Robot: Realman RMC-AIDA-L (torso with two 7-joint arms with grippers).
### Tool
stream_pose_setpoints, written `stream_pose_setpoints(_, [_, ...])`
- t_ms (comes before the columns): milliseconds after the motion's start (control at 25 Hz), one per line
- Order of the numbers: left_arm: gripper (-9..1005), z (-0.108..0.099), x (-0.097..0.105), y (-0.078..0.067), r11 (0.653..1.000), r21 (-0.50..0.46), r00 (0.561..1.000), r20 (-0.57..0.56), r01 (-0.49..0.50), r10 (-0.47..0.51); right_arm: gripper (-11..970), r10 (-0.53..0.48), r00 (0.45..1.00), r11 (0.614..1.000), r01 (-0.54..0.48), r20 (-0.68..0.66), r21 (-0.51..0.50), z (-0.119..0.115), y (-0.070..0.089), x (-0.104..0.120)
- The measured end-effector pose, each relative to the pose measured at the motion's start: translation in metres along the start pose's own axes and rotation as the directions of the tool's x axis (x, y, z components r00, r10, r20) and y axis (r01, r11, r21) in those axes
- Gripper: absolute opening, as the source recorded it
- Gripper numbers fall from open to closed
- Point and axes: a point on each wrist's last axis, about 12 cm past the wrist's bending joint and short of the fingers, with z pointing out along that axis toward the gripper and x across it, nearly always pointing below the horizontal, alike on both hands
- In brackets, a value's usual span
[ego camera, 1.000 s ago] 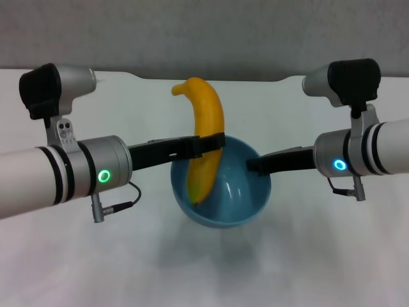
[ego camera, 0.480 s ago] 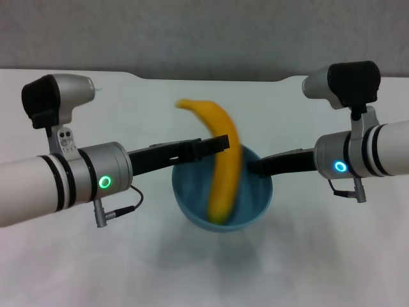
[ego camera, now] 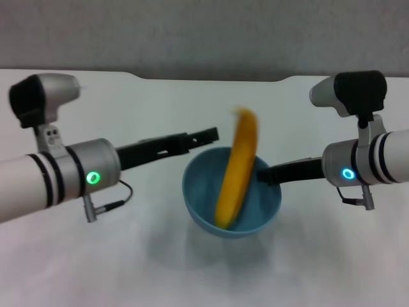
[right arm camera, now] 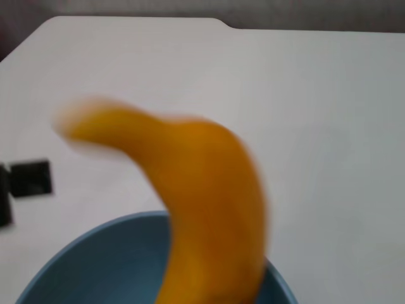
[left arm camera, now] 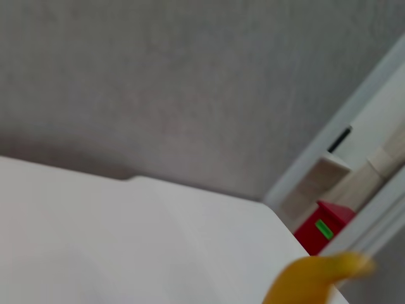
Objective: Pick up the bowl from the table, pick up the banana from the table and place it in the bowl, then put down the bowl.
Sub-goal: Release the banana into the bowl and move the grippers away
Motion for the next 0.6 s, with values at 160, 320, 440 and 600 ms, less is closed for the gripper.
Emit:
stream_pose_setpoints(160, [817,-0.012,-0.005,0.013,0.999,-0.043,0.999,0.037,-0.009,0.010,38,-0.014,1.000,0.999,0.014,-0.021,0.032,-0.002,-0.007,0.004])
stream_pose_setpoints(320, [821,-0.025,-0.007,0.027,0.992,-0.100,0.995,0.057,-0.071,0.077,38,-0.007,0.998,0.997,0.011,-0.056,0.076,-0.005,-0.019,0.006])
stream_pose_setpoints(440, [824,-0.028,-0.002,0.037,0.972,-0.158,0.982,0.047,-0.174,0.184,38,-0.006,0.999,0.997,0.010,-0.052,0.083,-0.006,-0.021,-0.003])
stream_pose_setpoints(600, [828,-0.027,0.002,0.043,0.967,-0.181,0.981,0.035,-0.181,0.191,38,-0.026,0.998,0.996,0.031,-0.060,0.079,0.001,-0.015,-0.022])
